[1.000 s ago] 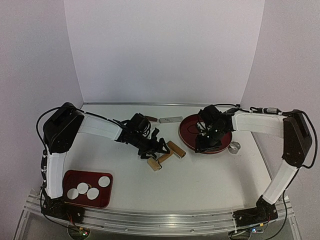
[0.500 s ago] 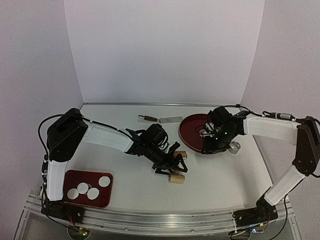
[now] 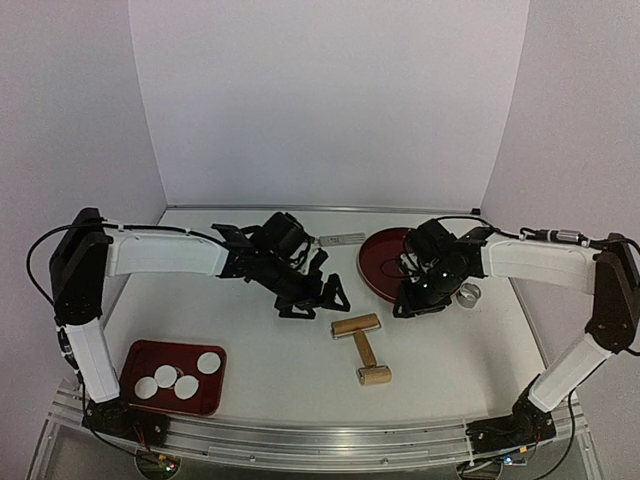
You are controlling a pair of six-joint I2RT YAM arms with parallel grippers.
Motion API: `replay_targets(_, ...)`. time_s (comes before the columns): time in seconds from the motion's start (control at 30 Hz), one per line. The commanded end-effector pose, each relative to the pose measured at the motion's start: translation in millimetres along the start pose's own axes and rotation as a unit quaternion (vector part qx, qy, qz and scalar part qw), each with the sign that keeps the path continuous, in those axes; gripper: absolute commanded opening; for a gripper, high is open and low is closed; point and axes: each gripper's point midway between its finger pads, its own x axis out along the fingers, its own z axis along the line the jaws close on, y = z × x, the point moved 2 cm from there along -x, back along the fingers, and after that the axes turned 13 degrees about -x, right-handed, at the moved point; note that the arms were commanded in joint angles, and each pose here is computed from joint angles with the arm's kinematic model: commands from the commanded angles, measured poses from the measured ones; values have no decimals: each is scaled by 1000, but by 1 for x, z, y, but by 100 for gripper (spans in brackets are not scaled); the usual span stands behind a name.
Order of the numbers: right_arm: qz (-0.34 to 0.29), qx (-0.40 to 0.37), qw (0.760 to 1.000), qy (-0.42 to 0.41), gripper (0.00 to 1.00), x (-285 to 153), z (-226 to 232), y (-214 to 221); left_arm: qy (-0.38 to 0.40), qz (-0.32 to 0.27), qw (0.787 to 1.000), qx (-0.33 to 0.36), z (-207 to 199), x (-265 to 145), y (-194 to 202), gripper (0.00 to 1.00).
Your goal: Roll out the dumpling wrappers from the dough
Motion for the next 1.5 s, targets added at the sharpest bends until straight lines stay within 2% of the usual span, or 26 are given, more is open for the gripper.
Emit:
replay_targets(0.0, -28, 23, 999, 0, 48, 3, 32, -18, -36, -67, 996, -37, 18, -54, -38, 99)
replay_targets(0.17, -7, 58, 998, 4, 44, 27, 69, -17, -39, -48, 998, -24, 25, -69, -50, 99)
replay_targets(0.27, 15, 95, 995, 11, 39, 42, 74, -6, -35, -34, 999, -8, 21, -75, -51, 99)
replay_targets(0.37, 21, 105, 994, 23, 40, 49, 79, -2, -21, -21, 1000, -1, 19, -80, -49, 99)
replay_targets(0.53, 38, 89, 995, 31, 41, 59, 97, 6, -12, 3, 1000, -1, 29, -77, -39, 99)
replay_targets(0.7, 94, 51, 992, 61, 39, 71, 117, 28, -7, -3, 1000, 2, 28, -85, -43, 99)
replay_targets(0.83, 98, 53, 989, 95, 36, 68, 115, 40, -4, -11, 1000, -5, 28, -89, -49, 99)
replay_targets(1.1, 99, 52, 990, 92, 36, 60, 113, 43, 0, -19, 1000, -25, 26, -89, -56, 99)
replay_targets(1.23, 99, 34, 990, 94, 18, 60, 111, 43, 2, -22, 999, -28, 24, -90, -58, 99)
replay_targets(1.37, 53, -5, 996, 78, 2, 35, 118, 17, 11, -3, 1000, -26, 21, -90, -56, 99)
replay_targets(1.47, 18, -54, 998, 30, 0, 6, 136, -6, 35, 18, 999, -14, 10, -94, -49, 99)
